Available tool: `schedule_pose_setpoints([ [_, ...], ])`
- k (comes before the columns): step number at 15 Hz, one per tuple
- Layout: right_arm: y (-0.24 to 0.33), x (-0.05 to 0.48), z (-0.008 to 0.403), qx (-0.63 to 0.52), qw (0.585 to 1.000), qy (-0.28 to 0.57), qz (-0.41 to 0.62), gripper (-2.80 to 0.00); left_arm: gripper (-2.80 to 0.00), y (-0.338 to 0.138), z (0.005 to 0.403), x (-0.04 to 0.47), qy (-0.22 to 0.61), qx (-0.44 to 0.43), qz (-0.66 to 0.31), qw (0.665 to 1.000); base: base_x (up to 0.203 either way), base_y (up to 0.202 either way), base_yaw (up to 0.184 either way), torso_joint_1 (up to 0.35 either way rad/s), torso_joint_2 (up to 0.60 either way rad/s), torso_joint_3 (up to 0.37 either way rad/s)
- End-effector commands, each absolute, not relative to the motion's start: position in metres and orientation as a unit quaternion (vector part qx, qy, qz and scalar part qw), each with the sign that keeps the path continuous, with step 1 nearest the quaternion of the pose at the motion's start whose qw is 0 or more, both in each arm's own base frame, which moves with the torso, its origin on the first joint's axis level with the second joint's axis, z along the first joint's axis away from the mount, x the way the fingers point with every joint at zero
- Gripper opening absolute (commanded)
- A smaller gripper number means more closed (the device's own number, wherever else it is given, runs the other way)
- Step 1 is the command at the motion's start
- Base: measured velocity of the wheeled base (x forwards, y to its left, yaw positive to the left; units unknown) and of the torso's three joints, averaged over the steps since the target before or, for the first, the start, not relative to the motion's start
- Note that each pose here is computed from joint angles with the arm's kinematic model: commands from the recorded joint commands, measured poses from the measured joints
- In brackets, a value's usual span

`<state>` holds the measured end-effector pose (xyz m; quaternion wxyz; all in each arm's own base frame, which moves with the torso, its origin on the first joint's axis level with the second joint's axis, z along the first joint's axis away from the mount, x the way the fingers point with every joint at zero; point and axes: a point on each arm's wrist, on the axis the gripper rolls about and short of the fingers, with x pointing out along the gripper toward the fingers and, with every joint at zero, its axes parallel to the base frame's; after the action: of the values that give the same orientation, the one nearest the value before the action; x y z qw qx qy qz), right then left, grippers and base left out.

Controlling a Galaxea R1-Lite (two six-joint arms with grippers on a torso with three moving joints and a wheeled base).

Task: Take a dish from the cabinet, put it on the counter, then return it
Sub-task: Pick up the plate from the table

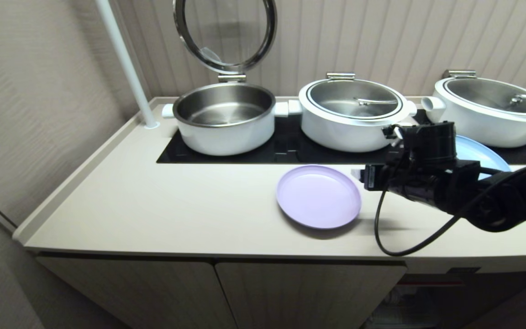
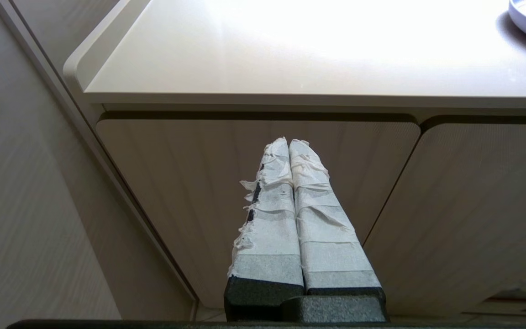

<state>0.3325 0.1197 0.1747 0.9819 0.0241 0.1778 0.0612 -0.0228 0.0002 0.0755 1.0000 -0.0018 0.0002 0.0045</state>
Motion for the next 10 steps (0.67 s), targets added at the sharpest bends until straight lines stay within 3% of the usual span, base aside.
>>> schedule_pose_setpoints([
  [1,0.117,0.328,0.185,0.031,0.985,0.159,0.06,-2.8,-2.8,0.0,0.075,-0.023,0.0,-0.002,0.005,1.0,0.0,0.0,0.0,0.0,0.0,0.0],
  [6,0.109,0.304,0.201,0.036,0.991,0.118,0.061,-2.8,-2.8,0.0,0.075,-0.023,0.0,-0.002,0.005,1.0,0.0,0.0,0.0,0.0,0.0,0.0],
  [10,0.088,0.248,0.211,0.012,0.994,0.083,0.066,-2.8,-2.8,0.0,0.075,-0.023,0.0,-0.002,0.005,1.0,0.0,0.0,0.0,0.0,0.0,0.0],
])
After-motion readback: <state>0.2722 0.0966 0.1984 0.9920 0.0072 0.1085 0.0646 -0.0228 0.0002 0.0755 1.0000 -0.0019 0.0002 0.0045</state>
